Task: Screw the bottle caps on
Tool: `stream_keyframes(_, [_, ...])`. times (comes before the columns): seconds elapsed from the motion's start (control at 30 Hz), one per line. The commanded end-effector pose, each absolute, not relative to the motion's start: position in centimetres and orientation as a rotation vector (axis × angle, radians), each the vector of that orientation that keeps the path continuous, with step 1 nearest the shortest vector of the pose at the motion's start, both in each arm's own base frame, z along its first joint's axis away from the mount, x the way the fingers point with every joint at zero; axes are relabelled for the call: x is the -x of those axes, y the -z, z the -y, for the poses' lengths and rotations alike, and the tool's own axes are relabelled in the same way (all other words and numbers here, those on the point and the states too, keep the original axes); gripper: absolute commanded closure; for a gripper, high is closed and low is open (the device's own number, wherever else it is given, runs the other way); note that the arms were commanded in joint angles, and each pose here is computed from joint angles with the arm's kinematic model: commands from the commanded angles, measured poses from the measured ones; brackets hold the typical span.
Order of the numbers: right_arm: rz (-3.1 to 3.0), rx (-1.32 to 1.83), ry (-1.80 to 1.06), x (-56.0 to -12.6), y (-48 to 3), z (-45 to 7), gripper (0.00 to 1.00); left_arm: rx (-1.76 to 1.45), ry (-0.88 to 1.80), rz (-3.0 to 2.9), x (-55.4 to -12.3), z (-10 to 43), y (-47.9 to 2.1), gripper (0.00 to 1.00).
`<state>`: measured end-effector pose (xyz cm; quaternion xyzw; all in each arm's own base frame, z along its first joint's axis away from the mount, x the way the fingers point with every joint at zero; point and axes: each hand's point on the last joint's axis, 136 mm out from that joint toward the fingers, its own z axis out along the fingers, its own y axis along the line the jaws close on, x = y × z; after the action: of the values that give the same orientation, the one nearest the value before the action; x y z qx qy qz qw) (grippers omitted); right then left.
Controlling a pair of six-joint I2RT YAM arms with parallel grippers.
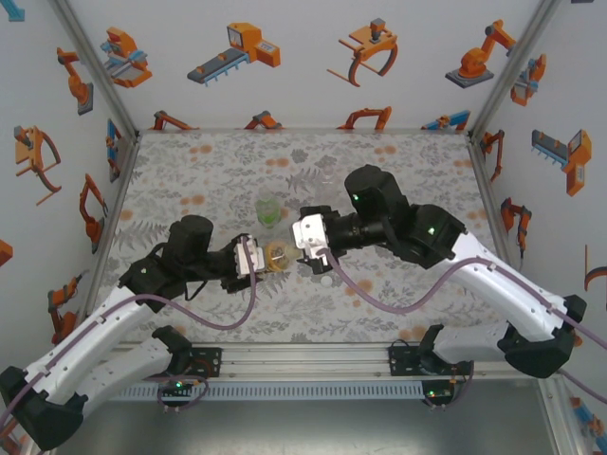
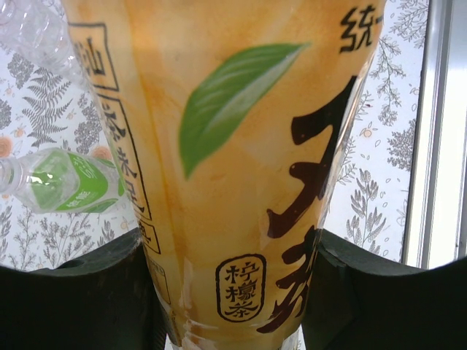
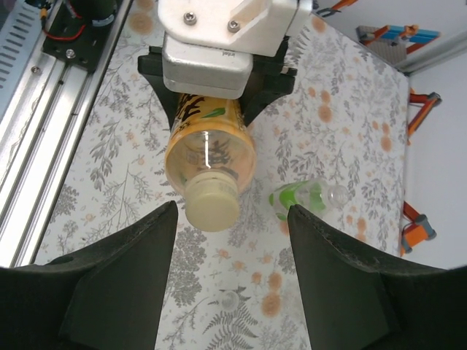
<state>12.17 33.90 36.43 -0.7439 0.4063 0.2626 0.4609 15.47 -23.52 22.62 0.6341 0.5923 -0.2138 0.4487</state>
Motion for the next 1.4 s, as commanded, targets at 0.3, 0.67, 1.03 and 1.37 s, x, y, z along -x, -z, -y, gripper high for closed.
stream_keyframes(0.3, [-0.916, 1.881, -0.715, -10.4, -36.7, -34.4, 0.52, -1.565, 0.591, -1.399, -14.5, 24.0, -24.2, 1.0])
stream_keyframes(0.67, [-0.955, 1.883, -0.671, -11.3, -35.6, -34.6, 0.55, -1.562, 0.587, -1.389, -14.3, 23.9, -24.4, 1.0])
stream_keyframes(1.03, [-1.012, 1.84, -0.762, -10.6, -36.0, -34.5, 0.67, -1.56, 0.579, -1.388, -14.3, 23.9, -24.5, 1.0])
stream_keyframes(1.37, [-1.564, 1.231, -1.126, -13.4, -37.8, -35.4, 0.79, -1.525, 0.509, -1.426, -15.4, 23.4, -24.5, 1.0])
